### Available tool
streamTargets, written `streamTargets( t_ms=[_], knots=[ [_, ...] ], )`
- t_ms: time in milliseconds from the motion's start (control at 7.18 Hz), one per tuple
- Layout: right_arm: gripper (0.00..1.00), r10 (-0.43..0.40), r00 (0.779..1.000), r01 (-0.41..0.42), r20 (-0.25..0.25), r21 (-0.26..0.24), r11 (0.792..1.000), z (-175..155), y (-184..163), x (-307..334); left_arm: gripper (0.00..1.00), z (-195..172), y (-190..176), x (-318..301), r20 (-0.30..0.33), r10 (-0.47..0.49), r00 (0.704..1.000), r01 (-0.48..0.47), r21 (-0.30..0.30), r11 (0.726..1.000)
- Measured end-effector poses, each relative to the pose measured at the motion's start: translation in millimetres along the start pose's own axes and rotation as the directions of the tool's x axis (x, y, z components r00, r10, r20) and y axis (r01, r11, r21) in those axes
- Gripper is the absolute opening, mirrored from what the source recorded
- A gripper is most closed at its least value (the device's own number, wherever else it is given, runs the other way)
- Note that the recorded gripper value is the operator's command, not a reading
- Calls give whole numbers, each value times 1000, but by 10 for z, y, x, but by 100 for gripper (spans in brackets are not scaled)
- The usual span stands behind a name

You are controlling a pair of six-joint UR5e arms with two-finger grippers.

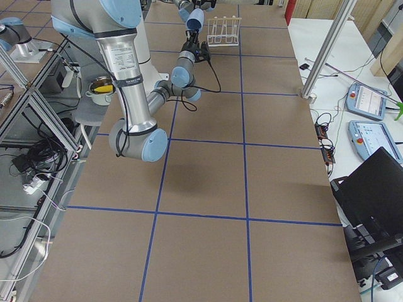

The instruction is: Hang cup on cup holder

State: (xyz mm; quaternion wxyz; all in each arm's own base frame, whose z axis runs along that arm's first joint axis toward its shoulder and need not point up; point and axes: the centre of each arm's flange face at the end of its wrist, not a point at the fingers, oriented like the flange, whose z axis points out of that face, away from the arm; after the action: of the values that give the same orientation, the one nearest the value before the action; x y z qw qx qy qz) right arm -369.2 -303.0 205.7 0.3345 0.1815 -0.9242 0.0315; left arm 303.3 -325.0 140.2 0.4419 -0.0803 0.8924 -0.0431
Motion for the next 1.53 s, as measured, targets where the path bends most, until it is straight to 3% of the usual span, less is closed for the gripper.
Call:
streamTargets(
  t_ms=[557,696,1114,1253,1392,1532],
  knots=[
    [0,-25,1000,25,2,1,1000,164,92,83,98,3,5,-3,0,1,1000,-1,-2,1000],
    [0,-27,1000,27,4,5,1000,186,122,92,89,1,4,-7,0,2,1000,-2,-1,1000],
    [2,-28,1000,28,11,9,1000,207,148,76,17,-12,-8,-35,3,19,1000,-19,2,1000],
    [49,-33,999,33,13,10,999,206,147,71,0,-22,-5,-39,-2,32,999,-32,-1,999],
    [99,-47,999,47,15,10,999,206,147,67,0,-29,-1,-41,-7,39,999,-39,-4,999],
    [100,-62,998,62,15,11,998,204,143,67,0,-34,1,-42,-10,43,999,-43,-5,999]
  ],
)
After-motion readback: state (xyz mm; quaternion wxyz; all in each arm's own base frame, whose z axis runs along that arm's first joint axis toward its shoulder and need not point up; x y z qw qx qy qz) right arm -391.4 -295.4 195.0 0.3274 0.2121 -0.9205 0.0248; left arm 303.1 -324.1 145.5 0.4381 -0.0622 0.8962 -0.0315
